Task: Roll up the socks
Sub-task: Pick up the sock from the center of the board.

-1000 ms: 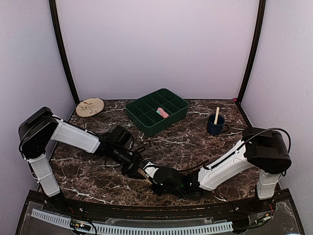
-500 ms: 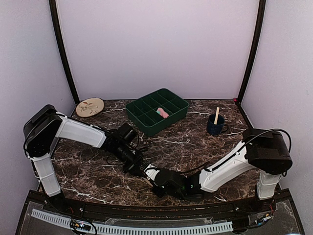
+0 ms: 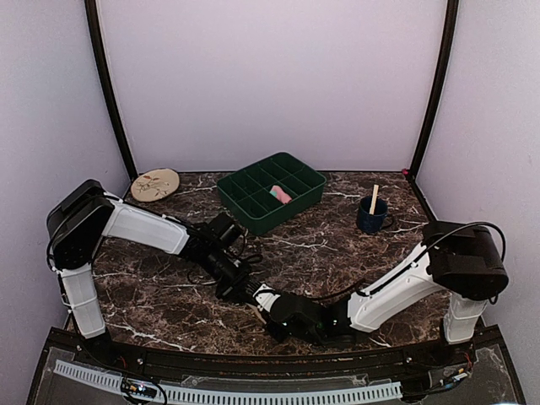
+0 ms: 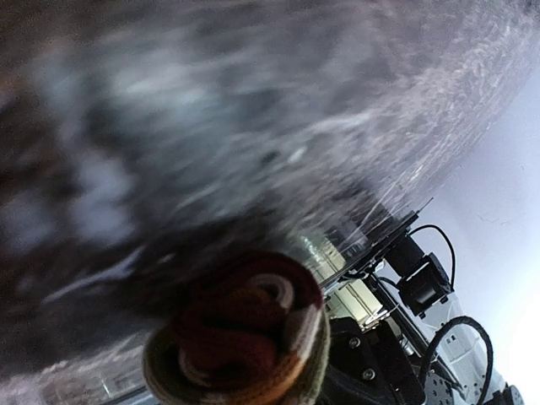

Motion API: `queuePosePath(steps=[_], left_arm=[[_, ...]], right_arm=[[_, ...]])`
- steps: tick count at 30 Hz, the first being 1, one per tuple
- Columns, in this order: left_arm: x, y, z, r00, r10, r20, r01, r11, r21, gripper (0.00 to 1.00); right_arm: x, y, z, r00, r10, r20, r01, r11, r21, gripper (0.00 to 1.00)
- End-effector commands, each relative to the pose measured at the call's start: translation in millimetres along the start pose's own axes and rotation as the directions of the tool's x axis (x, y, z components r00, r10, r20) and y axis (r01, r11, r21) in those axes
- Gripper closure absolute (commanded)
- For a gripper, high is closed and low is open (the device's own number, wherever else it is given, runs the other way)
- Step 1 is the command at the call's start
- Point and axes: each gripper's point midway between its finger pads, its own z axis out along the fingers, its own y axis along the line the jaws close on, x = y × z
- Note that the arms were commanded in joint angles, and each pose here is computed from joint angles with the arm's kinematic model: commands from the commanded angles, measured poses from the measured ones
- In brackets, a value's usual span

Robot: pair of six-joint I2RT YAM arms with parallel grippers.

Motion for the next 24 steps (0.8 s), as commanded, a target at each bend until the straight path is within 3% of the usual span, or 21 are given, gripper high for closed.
queuePosePath(steps=[1, 4, 8, 18, 24], left_arm=[[-13, 77, 45, 0.999, -0.051, -0.005, 0.049, 0.977, -0.205, 1.00], [-21, 83, 47, 0.999, -0.026, 0.027, 0.031, 0.975, -0.222, 1.00], [-29, 93, 53, 0.999, -0.015, 0.050, 0.025, 0.975, -0.220, 1.00], [-41, 100, 47, 0.989, 0.054, 0.138, -0.015, 0.962, -0.271, 1.00], [-46, 81, 28, 0.959, 0.149, 0.241, -0.089, 0.966, -0.243, 1.00]], right_arm=[[-6, -8, -14, 0.998, 0.053, 0.018, -0.053, 0.998, 0.020, 0.71], [-2, -13, -22, 0.997, 0.073, 0.006, -0.073, 0.997, 0.022, 0.60], [-2, -21, -34, 0.995, 0.101, 0.005, -0.101, 0.995, 0.023, 0.53], [-3, -53, -70, 0.973, 0.227, 0.047, -0.230, 0.970, 0.081, 0.50], [-7, -73, -85, 0.952, 0.292, 0.093, -0.302, 0.945, 0.125, 0.48]])
